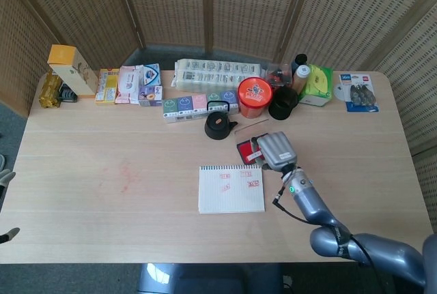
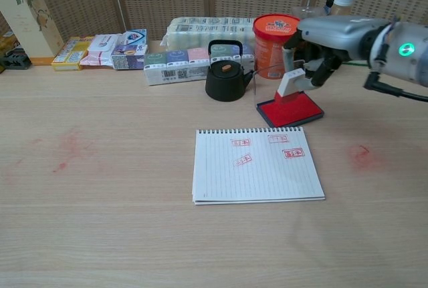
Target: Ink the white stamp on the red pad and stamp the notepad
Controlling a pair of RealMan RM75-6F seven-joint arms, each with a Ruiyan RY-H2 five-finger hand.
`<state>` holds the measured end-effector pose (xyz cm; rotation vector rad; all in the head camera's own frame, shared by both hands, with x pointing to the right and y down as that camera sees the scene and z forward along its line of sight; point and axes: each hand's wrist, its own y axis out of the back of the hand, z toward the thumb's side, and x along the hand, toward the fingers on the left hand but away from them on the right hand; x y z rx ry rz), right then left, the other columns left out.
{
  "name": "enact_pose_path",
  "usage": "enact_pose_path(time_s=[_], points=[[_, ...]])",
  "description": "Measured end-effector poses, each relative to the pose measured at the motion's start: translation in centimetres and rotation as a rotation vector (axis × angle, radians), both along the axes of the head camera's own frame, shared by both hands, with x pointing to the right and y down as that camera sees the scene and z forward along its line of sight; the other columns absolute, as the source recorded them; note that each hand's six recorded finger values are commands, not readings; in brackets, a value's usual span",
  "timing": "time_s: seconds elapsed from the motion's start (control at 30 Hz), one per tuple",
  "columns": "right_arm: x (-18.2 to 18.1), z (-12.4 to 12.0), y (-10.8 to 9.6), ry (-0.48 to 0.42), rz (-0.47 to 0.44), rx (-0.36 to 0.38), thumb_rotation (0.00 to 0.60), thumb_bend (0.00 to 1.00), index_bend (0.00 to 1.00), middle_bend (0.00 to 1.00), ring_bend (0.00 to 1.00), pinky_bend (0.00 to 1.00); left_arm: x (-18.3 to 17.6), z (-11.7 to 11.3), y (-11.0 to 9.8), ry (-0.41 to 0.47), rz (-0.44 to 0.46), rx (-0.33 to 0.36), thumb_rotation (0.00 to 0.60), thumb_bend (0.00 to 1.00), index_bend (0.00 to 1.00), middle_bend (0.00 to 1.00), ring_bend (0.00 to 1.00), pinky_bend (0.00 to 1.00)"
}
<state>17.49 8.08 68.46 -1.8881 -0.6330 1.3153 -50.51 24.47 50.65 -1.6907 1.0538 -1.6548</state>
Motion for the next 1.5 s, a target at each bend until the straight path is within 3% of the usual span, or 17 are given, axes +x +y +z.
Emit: enact_pose_path(time_s=[0.37,0.57,1.5], points=[[-3.0,4.7,-2.1,0.143,0.019,-0.038,0.6,0.46,0.6,1.0,1.0,1.0,-1.2,0.9,-0.6,-0.006,-0.04,-0.03,0.6,0.0,0.0,0.0,0.0,0.01],[-3.6,6.1,-2.3,0.174,0.007,-0.051,0.6,0.46,0.6,1.0,1.0,1.0,-1.5,1.3,-0.8,-0.011,-0.052,-0.045,0.6,0.0,0.0,0.0,0.0,0.01],[-3.5,7.2,-2.3,0.213,0.021,-0.041,0.6,0.46,0.6,1.0,1.0,1.0,-1.4,1.0,-0.7,0.005,-0.054,-0.039,0.6,0.0,0.0,0.0,0.0,0.01]])
